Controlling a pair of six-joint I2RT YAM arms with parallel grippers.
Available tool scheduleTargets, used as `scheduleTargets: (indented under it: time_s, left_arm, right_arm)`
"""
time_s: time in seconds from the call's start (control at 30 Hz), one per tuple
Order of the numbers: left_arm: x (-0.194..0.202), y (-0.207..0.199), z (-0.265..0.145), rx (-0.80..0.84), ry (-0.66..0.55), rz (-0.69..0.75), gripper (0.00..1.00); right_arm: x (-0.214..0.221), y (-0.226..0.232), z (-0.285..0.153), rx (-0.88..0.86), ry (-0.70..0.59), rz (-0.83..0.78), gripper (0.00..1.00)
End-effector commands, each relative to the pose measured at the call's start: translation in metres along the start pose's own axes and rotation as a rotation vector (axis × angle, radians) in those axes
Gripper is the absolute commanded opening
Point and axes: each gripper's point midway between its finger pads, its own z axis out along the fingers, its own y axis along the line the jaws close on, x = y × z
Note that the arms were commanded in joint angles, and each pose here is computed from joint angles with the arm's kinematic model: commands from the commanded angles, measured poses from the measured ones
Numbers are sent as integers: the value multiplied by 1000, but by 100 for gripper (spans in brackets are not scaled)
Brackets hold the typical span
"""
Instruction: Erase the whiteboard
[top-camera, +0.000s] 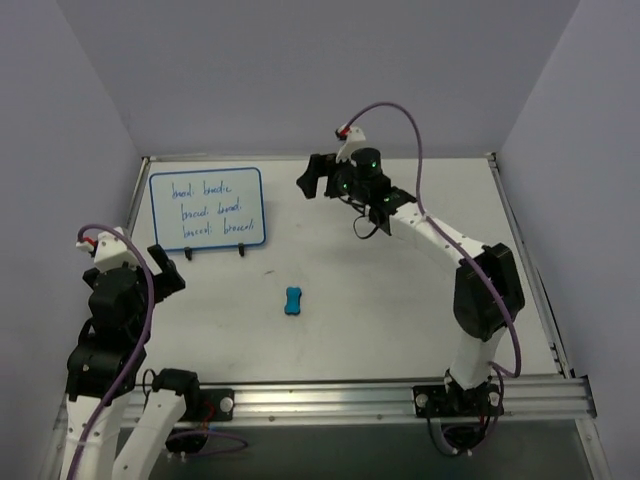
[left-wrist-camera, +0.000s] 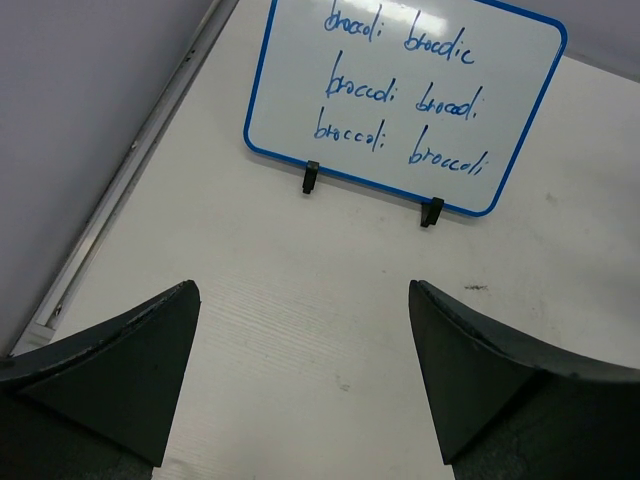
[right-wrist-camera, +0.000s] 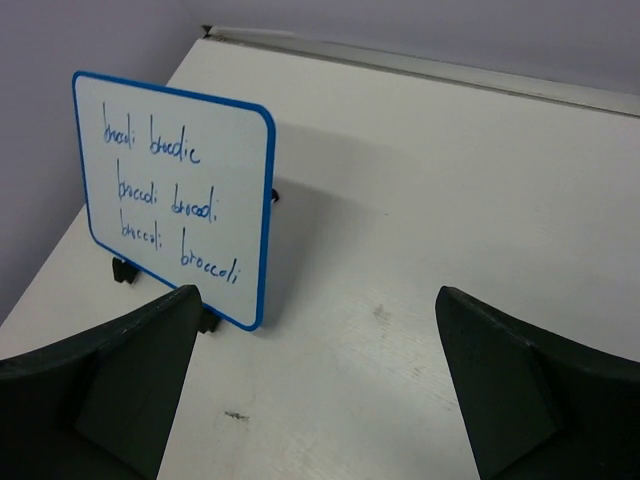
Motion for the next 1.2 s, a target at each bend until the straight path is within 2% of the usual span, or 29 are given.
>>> scheduleTargets:
  time_s: [0.0, 0.03, 0.1, 0.17, 0.2, 0.23, 0.37, 0.47, 0.5, 0.63, 0.67, 0.7, 0.8, 0.9, 1.17]
  left_arm:
    - [-7, -10, 3, 36, -19, -8, 94]
    - [-6, -10, 3, 40, -17, -7, 94]
    - [-6, -12, 4, 48, -16, -7, 94]
    - [-6, -12, 4, 49, -14, -4, 94]
    - [-6, -13, 4, 50, -13, -2, 94]
    - [-5, -13, 5, 51, -11, -2, 94]
    - [-5, -15, 6, 56, -6, 3, 94]
    - [-4, -15, 6, 59, -4, 5, 94]
    - [-4, -15, 7, 59, -4, 7, 94]
    - [-4, -16, 7, 65, -4, 6, 94]
    - [-4, -17, 7, 66, -3, 6, 94]
    - [-4, -17, 7, 70, -4, 6, 94]
    - [-4, -18, 7, 73, -3, 7, 94]
    - [-4, -18, 7, 74, -4, 8, 94]
    - [-5, -19, 6, 81, -6, 8, 94]
  right_arm:
    - [-2, 42, 33, -217, -12, -56, 100]
    - [-15, 62, 39, -289, -29, -71, 99]
    - [5, 66, 63, -346, 9, -66, 98]
    - [-3, 78, 73, -409, 0, -58, 98]
    - [17, 73, 87, -417, 44, -53, 98]
    - [4, 80, 91, -443, 20, -72, 97]
    - [32, 79, 122, -471, 74, -61, 97]
    - [26, 85, 132, -502, 59, -72, 96]
    - [39, 81, 140, -506, 87, -63, 96]
    - [47, 87, 153, -583, 98, -49, 95]
    - [63, 85, 160, -593, 120, -32, 95]
    - [53, 91, 161, -614, 102, -24, 94]
    - [69, 92, 169, -646, 115, 0, 91]
    - [70, 96, 172, -684, 94, 6, 87]
    - [68, 109, 173, -785, 42, 57, 66]
